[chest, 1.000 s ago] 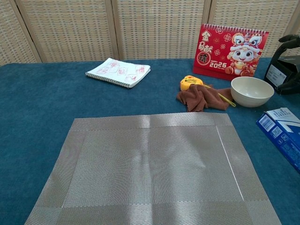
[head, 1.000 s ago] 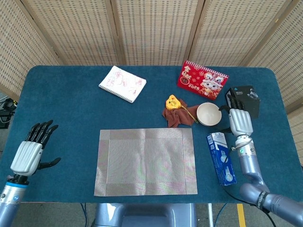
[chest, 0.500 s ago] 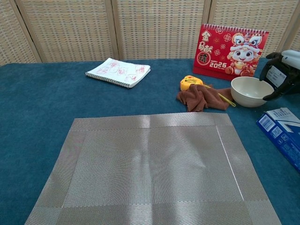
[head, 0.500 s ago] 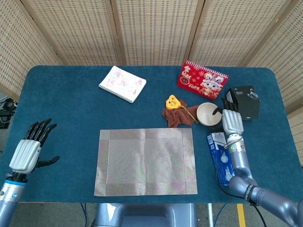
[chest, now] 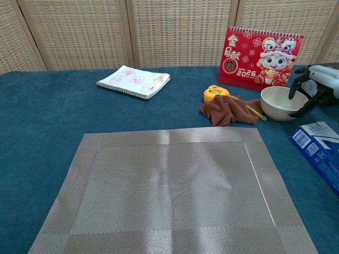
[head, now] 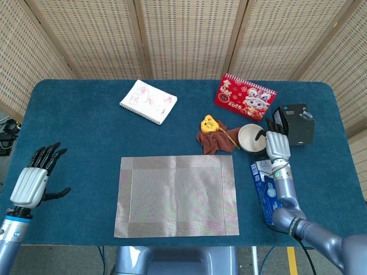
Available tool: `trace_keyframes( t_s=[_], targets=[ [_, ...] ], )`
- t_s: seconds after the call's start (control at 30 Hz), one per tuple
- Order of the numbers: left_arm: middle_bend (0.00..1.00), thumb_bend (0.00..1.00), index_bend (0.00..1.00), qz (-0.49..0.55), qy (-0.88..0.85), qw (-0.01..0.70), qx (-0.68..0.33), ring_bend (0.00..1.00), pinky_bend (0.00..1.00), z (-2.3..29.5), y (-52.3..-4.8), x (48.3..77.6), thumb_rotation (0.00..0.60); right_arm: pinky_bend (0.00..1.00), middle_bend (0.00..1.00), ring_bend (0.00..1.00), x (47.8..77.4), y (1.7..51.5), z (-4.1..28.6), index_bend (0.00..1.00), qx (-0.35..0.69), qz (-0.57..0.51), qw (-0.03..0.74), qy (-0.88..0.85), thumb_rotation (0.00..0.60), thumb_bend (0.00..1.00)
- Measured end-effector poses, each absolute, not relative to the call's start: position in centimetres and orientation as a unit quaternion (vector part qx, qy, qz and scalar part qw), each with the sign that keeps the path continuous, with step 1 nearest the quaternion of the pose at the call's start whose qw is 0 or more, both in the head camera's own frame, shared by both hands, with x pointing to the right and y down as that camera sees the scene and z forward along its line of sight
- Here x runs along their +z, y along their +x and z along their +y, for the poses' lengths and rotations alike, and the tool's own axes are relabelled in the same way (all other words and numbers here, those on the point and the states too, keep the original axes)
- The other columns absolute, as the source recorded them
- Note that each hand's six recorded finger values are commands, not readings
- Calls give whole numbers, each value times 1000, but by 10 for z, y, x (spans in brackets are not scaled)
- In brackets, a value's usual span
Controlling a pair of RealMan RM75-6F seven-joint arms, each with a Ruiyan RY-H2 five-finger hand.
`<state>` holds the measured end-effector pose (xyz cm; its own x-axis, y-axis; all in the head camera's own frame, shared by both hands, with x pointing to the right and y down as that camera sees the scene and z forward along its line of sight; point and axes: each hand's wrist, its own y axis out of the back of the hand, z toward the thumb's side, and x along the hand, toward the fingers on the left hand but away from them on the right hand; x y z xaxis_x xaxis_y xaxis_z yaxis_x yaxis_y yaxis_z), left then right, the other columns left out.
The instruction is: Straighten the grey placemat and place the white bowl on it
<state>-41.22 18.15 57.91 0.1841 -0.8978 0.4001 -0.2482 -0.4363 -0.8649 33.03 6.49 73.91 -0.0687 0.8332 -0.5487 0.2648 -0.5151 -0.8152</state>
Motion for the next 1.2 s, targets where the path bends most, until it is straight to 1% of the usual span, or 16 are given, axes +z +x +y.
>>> trace_keyframes(
  t_s=[0.17, 0.27, 0.33, 0.6, 0.73, 0.93, 1.2],
  targets=[
    [0, 102, 107, 411, -693, 332, -490, 0, 0, 181, -413, 582, 600, 0, 0, 0, 749, 335, 63, 524, 599, -427, 234, -636, 600, 371],
    [0, 103, 108, 410, -692, 331, -493, 0, 0, 182, -414, 584, 600, 0, 0, 0, 754, 338, 63, 551, 602, -425, 232, -635, 600, 438],
    [0, 103, 109, 410, -692, 330, -494, 0, 0, 182, -414, 584, 600, 0, 0, 0, 757, 339, 63, 579, 604, -423, 230, -635, 600, 488],
    [0, 103, 114, 409, -694, 329, -494, 0, 0, 183, -413, 585, 600, 0, 0, 0, 767, 341, 68, 695, 610, -418, 225, -635, 600, 599],
    [0, 103, 117, 408, -695, 330, -492, 0, 0, 183, -412, 585, 600, 0, 10, 0, 768, 341, 69, 722, 609, -419, 223, -636, 600, 607],
    [0, 103, 118, 407, -696, 330, -491, 0, 0, 183, -411, 585, 600, 0, 15, 0, 764, 336, 70, 724, 599, -424, 229, -640, 600, 604],
    [0, 102, 133, 410, -697, 329, -487, 0, 0, 183, -410, 584, 600, 0, 24, 0, 750, 326, 69, 728, 574, -435, 246, -649, 600, 583]
  ],
)
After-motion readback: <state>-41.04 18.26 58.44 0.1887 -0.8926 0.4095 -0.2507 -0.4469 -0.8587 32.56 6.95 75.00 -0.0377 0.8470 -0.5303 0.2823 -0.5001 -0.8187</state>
